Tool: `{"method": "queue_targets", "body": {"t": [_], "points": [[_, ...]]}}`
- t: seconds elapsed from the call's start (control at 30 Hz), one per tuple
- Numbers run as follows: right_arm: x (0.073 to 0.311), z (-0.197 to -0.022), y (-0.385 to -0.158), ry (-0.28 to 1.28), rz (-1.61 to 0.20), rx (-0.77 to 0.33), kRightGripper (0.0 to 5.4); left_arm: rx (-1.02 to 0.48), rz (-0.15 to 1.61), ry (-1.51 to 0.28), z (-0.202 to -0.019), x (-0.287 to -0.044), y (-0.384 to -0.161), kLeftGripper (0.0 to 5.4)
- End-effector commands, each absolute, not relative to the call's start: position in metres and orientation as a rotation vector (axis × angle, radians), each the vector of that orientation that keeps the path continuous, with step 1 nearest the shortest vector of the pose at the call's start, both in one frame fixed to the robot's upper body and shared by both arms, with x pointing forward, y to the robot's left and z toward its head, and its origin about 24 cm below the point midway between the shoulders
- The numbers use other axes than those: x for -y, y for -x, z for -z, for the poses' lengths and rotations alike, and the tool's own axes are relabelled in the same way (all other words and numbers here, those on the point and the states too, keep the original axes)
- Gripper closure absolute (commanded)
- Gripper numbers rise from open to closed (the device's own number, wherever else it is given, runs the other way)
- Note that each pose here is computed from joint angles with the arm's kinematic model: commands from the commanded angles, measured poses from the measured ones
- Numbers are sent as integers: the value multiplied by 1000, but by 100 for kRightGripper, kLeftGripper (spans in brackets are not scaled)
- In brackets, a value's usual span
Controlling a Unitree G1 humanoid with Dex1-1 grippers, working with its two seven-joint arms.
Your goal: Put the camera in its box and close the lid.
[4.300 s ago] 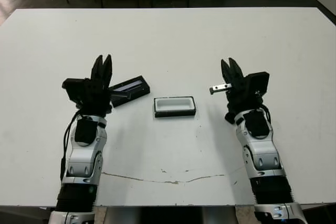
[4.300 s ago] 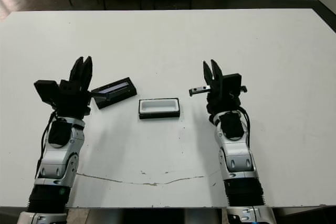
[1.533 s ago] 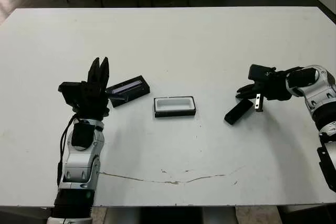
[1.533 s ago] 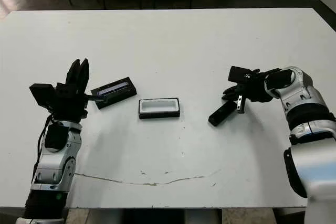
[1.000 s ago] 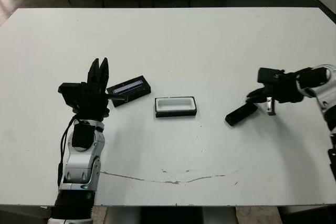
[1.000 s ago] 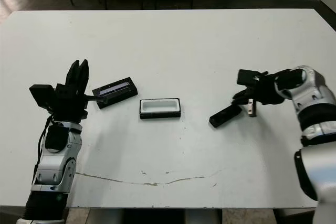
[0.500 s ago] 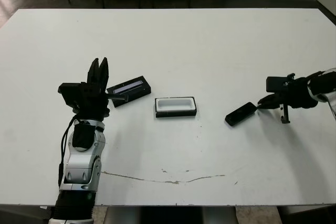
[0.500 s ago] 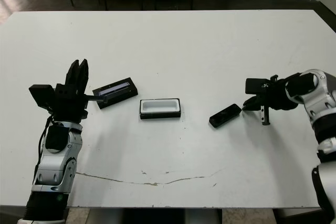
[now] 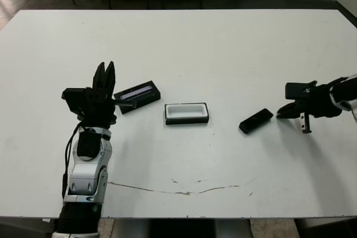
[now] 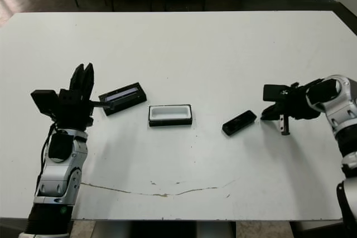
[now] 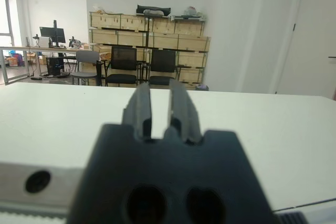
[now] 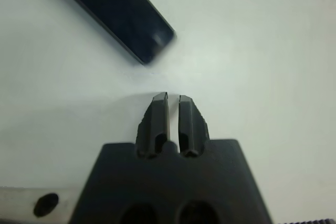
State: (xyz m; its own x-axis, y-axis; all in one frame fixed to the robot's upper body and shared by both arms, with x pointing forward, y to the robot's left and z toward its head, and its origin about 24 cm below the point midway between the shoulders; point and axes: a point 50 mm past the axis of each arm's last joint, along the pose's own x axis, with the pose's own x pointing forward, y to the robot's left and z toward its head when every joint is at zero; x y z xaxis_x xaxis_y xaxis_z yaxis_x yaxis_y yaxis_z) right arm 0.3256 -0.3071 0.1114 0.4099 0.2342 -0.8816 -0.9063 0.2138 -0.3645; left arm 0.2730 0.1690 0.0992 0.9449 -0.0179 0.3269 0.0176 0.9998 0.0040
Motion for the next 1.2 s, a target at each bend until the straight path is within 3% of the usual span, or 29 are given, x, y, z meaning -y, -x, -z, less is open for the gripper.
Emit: {"method": "queue_targets", "body": {"t": [0.03, 0.17, 0.37, 0.77, 1.2], "points": [[316, -118, -328, 969, -850, -726, 540, 297, 8, -5, -93, -172, -271, 539], [309, -136, -340, 877, -843, -605, 540, 301, 12, -9, -92, -171, -272, 539], [279, -150, -357, 915, -923, -529, 540, 298, 7, -13, -92, -169, -271, 539], [229, -132, -366, 963, -1094, -615, 540, 304, 1, -18, -92, -172, -270, 539], [222, -110, -358, 1034, -1201, -754, 540, 300, 7, -25, -93, -170, -270, 539]]}}
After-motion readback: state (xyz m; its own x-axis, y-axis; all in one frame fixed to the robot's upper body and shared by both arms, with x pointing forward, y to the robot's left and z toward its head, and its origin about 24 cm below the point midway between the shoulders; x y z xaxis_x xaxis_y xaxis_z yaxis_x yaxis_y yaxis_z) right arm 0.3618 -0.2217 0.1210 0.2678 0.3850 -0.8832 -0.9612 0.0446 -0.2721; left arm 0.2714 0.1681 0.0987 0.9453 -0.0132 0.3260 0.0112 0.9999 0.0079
